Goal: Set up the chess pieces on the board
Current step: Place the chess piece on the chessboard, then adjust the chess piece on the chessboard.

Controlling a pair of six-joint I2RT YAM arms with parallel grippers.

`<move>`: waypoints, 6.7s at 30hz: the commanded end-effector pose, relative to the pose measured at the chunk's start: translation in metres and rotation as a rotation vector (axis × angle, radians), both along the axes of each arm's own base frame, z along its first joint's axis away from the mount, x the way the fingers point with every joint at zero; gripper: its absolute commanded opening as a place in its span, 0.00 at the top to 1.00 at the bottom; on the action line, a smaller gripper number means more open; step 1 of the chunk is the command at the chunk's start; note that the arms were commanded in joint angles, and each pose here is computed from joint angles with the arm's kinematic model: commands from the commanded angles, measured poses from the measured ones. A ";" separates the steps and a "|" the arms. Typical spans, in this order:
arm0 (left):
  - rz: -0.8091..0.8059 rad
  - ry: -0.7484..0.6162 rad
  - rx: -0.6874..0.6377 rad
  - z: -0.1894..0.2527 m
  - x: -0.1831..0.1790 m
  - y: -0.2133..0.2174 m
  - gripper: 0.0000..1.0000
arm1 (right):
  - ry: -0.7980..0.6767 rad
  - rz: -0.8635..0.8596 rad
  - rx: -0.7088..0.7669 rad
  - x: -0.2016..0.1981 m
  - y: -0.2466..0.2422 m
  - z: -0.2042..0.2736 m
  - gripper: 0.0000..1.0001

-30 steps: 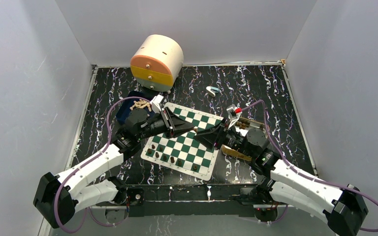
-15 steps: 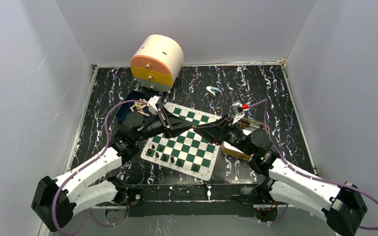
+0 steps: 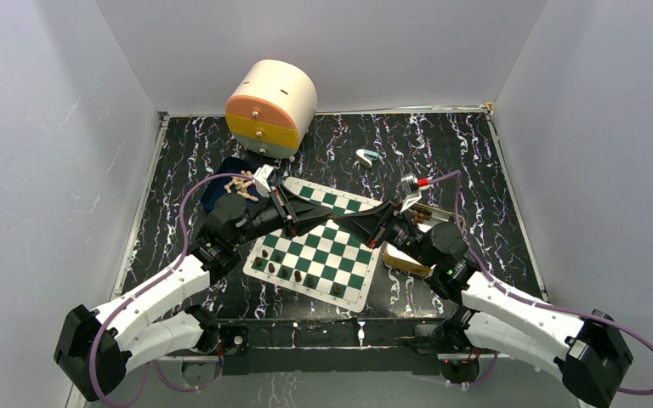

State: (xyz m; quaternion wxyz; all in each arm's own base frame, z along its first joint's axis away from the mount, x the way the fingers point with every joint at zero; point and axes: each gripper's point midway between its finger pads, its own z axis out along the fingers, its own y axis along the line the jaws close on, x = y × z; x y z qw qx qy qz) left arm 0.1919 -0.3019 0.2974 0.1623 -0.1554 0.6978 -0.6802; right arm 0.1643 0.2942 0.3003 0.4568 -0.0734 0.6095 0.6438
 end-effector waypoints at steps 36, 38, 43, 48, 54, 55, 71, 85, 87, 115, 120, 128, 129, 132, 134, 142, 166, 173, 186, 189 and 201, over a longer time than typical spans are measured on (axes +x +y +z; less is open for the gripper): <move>0.338 -0.620 1.322 -0.069 0.044 0.174 0.09 | 0.538 -0.152 -1.167 -0.033 -0.086 -0.166 1.00; 0.362 -0.639 1.350 -0.070 0.041 0.185 0.09 | 0.548 -0.140 -1.201 -0.038 -0.081 -0.171 1.00; 0.434 -0.652 1.390 -0.069 0.038 0.204 0.09 | 0.555 -0.128 -1.297 -0.053 -0.064 -0.188 1.00; 0.535 -0.660 1.384 -0.053 0.035 0.220 0.09 | 0.537 -0.120 -1.372 -0.061 -0.047 -0.201 0.98; 0.623 -0.668 1.362 -0.041 0.029 0.235 0.09 | 0.534 -0.110 -1.380 -0.062 -0.032 -0.210 0.98; 0.629 -0.668 1.360 -0.041 0.028 0.236 0.09 | 0.534 -0.109 -1.377 -0.063 -0.031 -0.212 0.98; 0.631 -0.663 1.371 -0.042 0.029 0.237 0.09 | 0.550 -0.126 -1.418 -0.061 -0.029 -0.234 0.96; 0.634 -0.657 1.368 -0.042 0.029 0.237 0.08 | 0.554 -0.120 -1.472 -0.060 -0.027 -0.241 0.93; 0.639 -0.657 1.362 -0.042 0.029 0.237 0.08 | 0.552 -0.119 -1.464 -0.060 -0.026 -0.242 0.93; 0.635 -0.646 1.363 -0.044 0.029 0.237 0.08 | 0.511 -0.128 -1.439 -0.044 -0.016 -0.228 0.66; 0.639 -0.646 1.355 -0.044 0.027 0.238 0.08 | 0.534 -0.080 -1.440 -0.052 -0.014 -0.233 0.66; 0.640 -0.643 1.360 -0.044 0.028 0.238 0.08 | 0.543 -0.037 -1.465 -0.061 -0.020 -0.244 0.65; 0.640 -0.642 1.362 -0.044 0.028 0.238 0.08 | 0.544 -0.036 -1.468 -0.061 -0.021 -0.245 0.65; 0.642 -0.641 1.363 -0.044 0.028 0.239 0.08 | 0.544 -0.035 -1.483 -0.061 -0.024 -0.248 0.65; 0.643 -0.642 1.362 -0.044 0.028 0.238 0.08 | 0.544 -0.031 -1.488 -0.062 -0.024 -0.251 0.65; 0.640 -0.638 1.369 -0.045 0.029 0.238 0.08 | 0.540 -0.026 -1.485 -0.062 -0.024 -0.254 0.73; 0.641 -0.639 1.365 -0.045 0.028 0.238 0.08 | 0.552 -0.083 -1.536 -0.060 -0.040 -0.248 0.83; 0.639 -0.636 1.364 -0.045 0.029 0.237 0.08 | 0.547 -0.099 -1.529 -0.058 -0.041 -0.243 0.84; 0.634 -0.634 1.369 -0.047 0.029 0.237 0.08 | 0.538 -0.092 -1.492 -0.057 -0.035 -0.235 0.84; 0.631 -0.633 1.370 -0.047 0.030 0.236 0.08 | 0.538 -0.091 -1.485 -0.057 -0.034 -0.234 0.85; 0.629 -0.635 1.368 -0.047 0.030 0.236 0.08 | 0.535 -0.095 -1.483 -0.056 -0.037 -0.239 0.84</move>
